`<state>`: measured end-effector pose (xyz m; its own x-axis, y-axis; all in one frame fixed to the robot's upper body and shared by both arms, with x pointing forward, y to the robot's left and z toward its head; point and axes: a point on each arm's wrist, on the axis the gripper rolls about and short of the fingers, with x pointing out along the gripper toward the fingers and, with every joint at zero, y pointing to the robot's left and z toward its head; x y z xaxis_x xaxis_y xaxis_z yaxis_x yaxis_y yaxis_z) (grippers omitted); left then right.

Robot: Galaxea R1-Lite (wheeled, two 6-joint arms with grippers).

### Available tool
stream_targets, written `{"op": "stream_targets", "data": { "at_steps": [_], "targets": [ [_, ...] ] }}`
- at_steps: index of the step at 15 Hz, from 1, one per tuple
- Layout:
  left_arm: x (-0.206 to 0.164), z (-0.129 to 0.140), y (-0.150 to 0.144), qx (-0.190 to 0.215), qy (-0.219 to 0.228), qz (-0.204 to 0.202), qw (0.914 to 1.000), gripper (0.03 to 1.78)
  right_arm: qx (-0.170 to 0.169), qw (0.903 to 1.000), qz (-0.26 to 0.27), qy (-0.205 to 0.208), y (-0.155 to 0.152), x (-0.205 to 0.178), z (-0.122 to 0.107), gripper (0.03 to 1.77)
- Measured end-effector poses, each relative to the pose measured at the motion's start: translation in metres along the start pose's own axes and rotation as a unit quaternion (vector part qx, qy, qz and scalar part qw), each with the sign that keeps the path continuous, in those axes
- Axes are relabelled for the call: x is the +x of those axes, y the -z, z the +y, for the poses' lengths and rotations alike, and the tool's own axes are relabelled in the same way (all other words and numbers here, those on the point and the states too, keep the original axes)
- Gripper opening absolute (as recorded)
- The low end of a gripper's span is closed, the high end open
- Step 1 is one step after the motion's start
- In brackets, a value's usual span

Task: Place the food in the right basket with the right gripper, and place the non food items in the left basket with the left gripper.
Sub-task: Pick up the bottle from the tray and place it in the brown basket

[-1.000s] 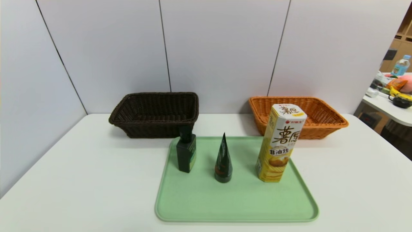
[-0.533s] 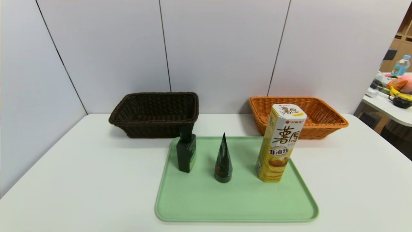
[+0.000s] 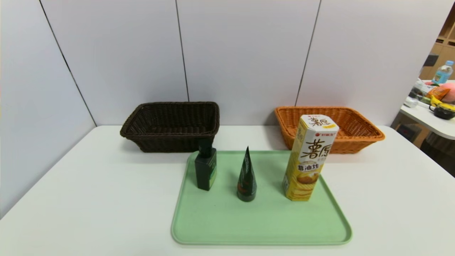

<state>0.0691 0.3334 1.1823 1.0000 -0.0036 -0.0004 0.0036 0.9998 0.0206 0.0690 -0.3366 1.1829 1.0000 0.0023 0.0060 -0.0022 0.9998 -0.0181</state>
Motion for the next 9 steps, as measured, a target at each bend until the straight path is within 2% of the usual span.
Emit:
{"op": "stream_targets", "data": {
  "at_steps": [4,9],
  "targets": [
    [-0.005,-0.001,-0.015,0.008,0.025,-0.023,0.9994,1.69,-0.016,0.9994,-0.008,-0.029,-0.019,-0.009,0.001,1.69],
    [-0.006,-0.001,-0.052,0.005,0.049,0.013,0.9987,1.69,-0.010,0.9963,0.046,-0.072,-0.060,-0.016,0.002,1.69]
  ]
}}
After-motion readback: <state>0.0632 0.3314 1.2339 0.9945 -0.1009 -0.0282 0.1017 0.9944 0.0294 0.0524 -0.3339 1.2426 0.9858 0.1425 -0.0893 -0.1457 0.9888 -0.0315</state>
